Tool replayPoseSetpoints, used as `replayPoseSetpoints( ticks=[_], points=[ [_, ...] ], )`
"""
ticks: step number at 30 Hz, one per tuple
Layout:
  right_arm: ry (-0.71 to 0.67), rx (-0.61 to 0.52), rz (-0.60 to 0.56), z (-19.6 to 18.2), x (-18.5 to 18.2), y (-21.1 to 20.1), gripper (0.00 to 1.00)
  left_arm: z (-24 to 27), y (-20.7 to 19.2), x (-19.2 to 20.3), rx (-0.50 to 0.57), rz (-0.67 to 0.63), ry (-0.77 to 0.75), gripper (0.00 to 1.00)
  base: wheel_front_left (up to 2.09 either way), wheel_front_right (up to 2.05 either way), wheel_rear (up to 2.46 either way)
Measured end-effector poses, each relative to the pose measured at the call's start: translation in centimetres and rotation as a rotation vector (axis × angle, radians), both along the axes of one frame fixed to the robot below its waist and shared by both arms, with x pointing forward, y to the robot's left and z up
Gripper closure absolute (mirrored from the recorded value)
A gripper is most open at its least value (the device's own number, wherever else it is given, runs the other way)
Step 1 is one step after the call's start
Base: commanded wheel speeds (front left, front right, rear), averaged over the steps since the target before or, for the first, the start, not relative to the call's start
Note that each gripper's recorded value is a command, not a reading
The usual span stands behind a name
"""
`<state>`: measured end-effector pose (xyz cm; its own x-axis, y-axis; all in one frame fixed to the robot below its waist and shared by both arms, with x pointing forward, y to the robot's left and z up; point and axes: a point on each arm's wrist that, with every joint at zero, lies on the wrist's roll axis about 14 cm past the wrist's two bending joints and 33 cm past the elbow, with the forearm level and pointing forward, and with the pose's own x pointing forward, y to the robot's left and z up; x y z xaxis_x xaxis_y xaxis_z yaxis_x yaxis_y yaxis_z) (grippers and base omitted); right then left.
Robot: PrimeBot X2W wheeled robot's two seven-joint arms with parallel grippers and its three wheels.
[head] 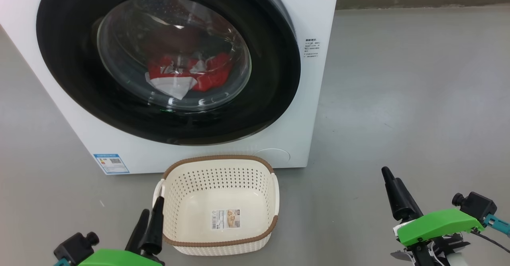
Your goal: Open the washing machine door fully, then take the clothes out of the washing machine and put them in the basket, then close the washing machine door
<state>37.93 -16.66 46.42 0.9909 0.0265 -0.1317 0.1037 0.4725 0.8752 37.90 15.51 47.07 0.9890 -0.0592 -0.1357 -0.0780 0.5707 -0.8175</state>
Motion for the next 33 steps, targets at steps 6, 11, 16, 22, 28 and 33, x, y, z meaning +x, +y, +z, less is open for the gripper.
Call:
replayPoseSetpoints(
  ticks=[6,11,16,22,28,33],
  points=[
    [-0.016,-0.081,0.010,0.3,0.2,0.1,0.00,0.5,0.0,0.2,0.079,-0.001,-0.018,0.00,0.00,0.00,0.00],
    [-0.045,-0.142,0.028,1.1,0.7,0.5,0.00,0.7,0.0,0.6,0.153,-0.003,-0.031,0.00,0.00,0.00,0.00],
    [-0.069,-0.203,0.037,1.7,1.0,0.6,0.00,0.9,-0.1,0.9,0.216,-0.008,-0.038,0.00,0.00,0.00,0.00],
    [-0.091,-0.273,0.042,2.2,1.2,0.6,0.00,1.8,-0.4,1.6,0.288,-0.015,-0.073,0.00,0.00,0.00,0.00],
    [-0.129,-0.353,0.048,3.2,1.7,0.7,0.00,2.1,-0.6,1.6,0.364,-0.020,-0.092,0.00,0.00,0.00,0.00],
    [-0.152,-0.410,0.057,3.7,1.9,0.9,0.00,2.7,-0.8,2.0,0.419,-0.019,-0.115,0.00,0.00,0.00,0.00]
  ],
)
